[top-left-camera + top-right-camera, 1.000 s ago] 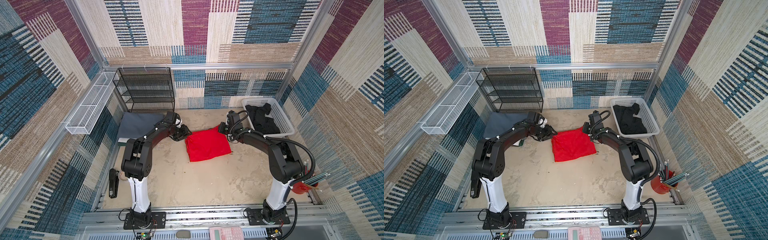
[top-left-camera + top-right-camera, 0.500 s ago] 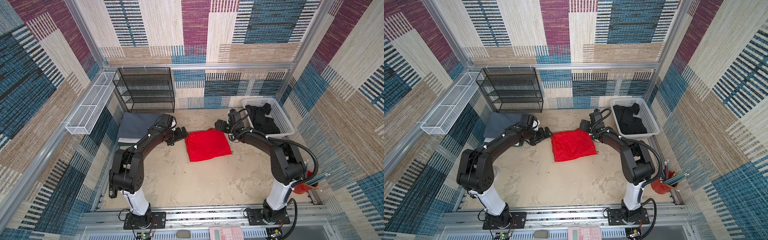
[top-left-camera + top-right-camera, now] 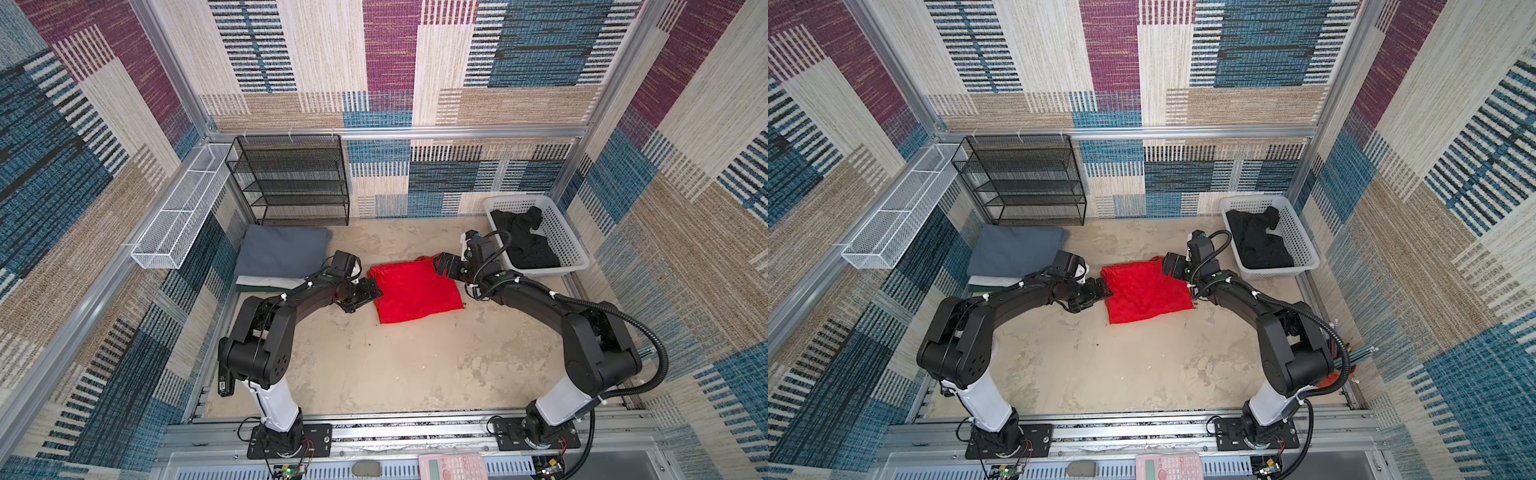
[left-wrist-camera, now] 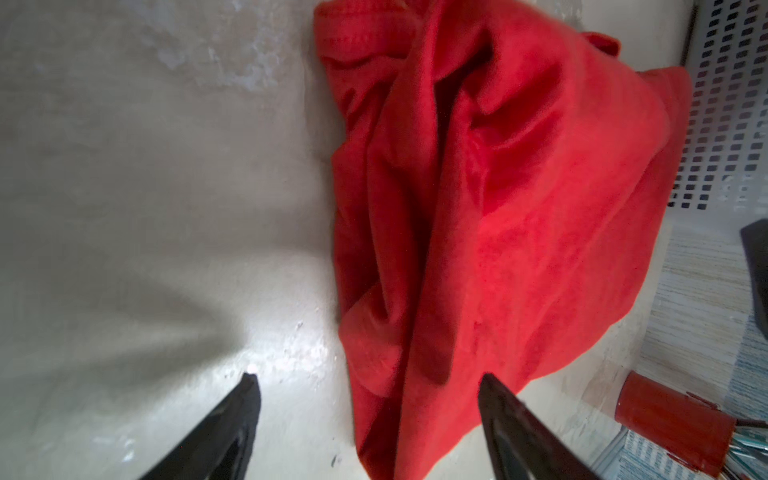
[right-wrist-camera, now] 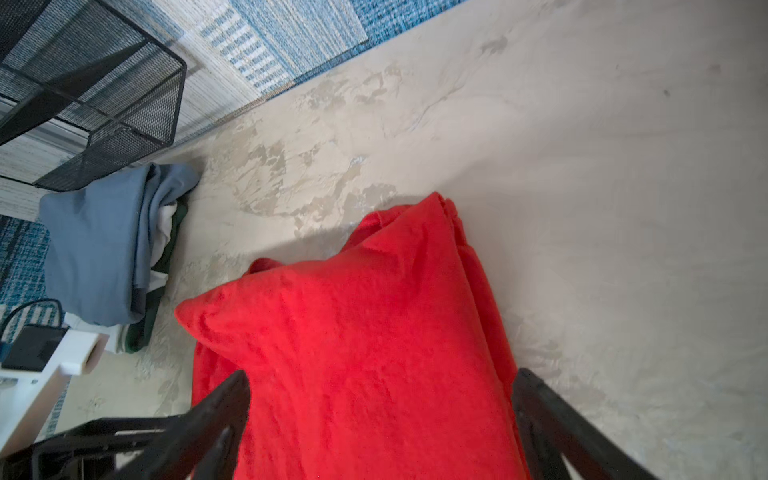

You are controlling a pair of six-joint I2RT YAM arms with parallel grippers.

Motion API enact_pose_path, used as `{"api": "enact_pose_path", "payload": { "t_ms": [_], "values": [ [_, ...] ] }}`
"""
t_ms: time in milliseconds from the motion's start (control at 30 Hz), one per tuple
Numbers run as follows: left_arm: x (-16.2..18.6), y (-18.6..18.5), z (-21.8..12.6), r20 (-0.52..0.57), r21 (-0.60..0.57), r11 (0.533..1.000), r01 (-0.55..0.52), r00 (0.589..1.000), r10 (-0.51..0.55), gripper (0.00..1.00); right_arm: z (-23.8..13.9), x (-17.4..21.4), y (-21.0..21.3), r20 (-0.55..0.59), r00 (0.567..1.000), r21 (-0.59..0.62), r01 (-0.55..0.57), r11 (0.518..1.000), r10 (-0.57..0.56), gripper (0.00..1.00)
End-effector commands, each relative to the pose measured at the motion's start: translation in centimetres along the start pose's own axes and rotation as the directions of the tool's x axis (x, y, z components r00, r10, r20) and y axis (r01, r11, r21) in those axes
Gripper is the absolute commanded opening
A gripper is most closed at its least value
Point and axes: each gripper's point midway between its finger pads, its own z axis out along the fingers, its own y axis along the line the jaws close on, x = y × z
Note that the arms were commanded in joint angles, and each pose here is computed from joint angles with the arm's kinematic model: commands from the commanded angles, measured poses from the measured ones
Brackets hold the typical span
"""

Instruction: Fold and stack the t-shirts

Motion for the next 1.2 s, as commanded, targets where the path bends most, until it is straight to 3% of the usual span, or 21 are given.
{"api": "enact_pose_path", "payload": {
  "t_ms": [0, 367, 433, 567, 767, 1167],
  "values": [
    [-0.6, -0.8, 0.8, 0.016, 0.041, 0.999, 0.015, 1.0, -0.016, 0.76, -0.5, 0.0, 0.7, 0.014, 1.0, -0.047, -0.017, 0.999, 0.018, 0.99],
    [-0.5, -0.1, 3.1, -0.021, -0.001, 1.0, 0.019, 1.0, -0.019, 0.53, -2.1, 0.9, 1.1, 0.002, 1.0, -0.086, -0.016, 0.996, 0.016, 0.99],
    [-0.7, 0.1, 3.4, -0.022, -0.021, 1.0, 0.01, 1.0, -0.01, 0.41, -2.4, 0.9, 1.2, 0.004, 1.0, -0.092, -0.016, 0.996, 0.016, 0.99],
    [-1.3, 0.5, 3.9, -0.048, -0.067, 0.998, -0.012, 0.999, 0.009, 0.31, -2.9, 1.3, 1.1, 0.003, 1.0, -0.097, -0.018, 0.995, 0.018, 0.99],
    [-2.6, 0.2, 3.4, -0.061, -0.119, 0.99, -0.074, 0.996, 0.067, 0.0, -3.5, 2.1, 0.9, -0.006, 1.0, -0.105, -0.016, 0.994, 0.016, 0.99],
    [-8.1, -1.3, -2.0, -0.051, -0.277, 0.922, -0.271, 0.962, 0.268, 0.0, -5.0, 4.5, 2.3, -0.032, 0.999, -0.254, -0.018, 0.967, 0.01, 0.99]
  ]
}}
